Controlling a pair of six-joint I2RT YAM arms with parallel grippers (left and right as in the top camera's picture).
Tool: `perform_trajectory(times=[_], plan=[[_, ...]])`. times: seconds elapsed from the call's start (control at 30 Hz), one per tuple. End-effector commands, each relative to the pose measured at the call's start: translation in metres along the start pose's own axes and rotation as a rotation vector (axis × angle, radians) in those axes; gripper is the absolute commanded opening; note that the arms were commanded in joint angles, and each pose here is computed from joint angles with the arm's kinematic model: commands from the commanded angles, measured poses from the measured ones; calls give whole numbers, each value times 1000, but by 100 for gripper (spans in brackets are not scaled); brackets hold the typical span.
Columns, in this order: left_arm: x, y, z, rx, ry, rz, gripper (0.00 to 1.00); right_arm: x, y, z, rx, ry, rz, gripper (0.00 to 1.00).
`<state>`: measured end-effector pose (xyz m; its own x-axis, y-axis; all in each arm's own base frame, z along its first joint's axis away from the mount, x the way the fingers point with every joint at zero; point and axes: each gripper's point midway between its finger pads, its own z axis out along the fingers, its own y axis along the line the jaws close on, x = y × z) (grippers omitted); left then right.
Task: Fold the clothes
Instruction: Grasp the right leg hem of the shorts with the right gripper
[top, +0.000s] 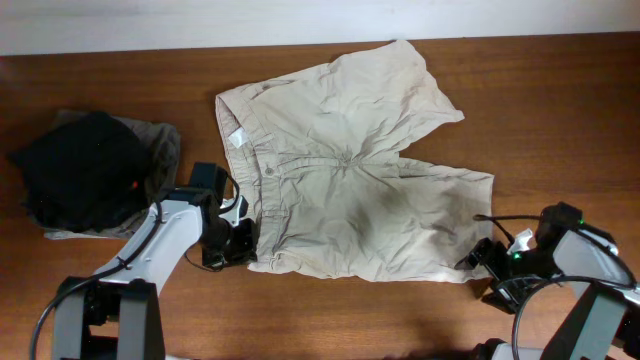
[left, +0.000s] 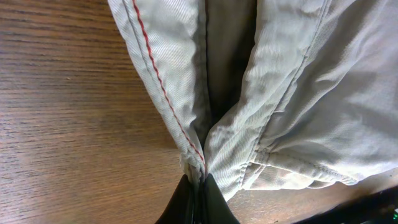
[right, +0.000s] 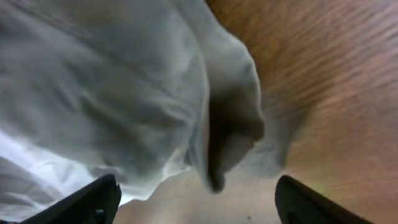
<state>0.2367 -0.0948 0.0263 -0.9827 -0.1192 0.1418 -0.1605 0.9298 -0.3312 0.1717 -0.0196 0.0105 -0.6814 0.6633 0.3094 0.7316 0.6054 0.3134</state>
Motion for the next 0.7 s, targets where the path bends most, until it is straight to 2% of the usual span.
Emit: perform_trajectory(times=[0.0, 0.17, 0.33, 0.53, 0.57, 0.67], plan=[[-9, -7, -9, 12, -43, 18, 1, 0, 0, 8, -26, -6, -2, 77], [-9, -7, -9, 12, -43, 18, 1, -16, 5, 7, -43, -69, -31, 58], [-9, -7, -9, 12, -43, 17, 1, -20, 5, 7, -43, -86, -38, 44], [-9, -7, -9, 12, -43, 18, 1, -21, 3, 7, -29, -91, -37, 15], [-9, -7, -9, 12, -43, 18, 1, -21, 3, 7, -29, -90, -37, 6], [-9, -7, -9, 12, -43, 18, 1, -19, 3, 7, -27, -84, -35, 4]])
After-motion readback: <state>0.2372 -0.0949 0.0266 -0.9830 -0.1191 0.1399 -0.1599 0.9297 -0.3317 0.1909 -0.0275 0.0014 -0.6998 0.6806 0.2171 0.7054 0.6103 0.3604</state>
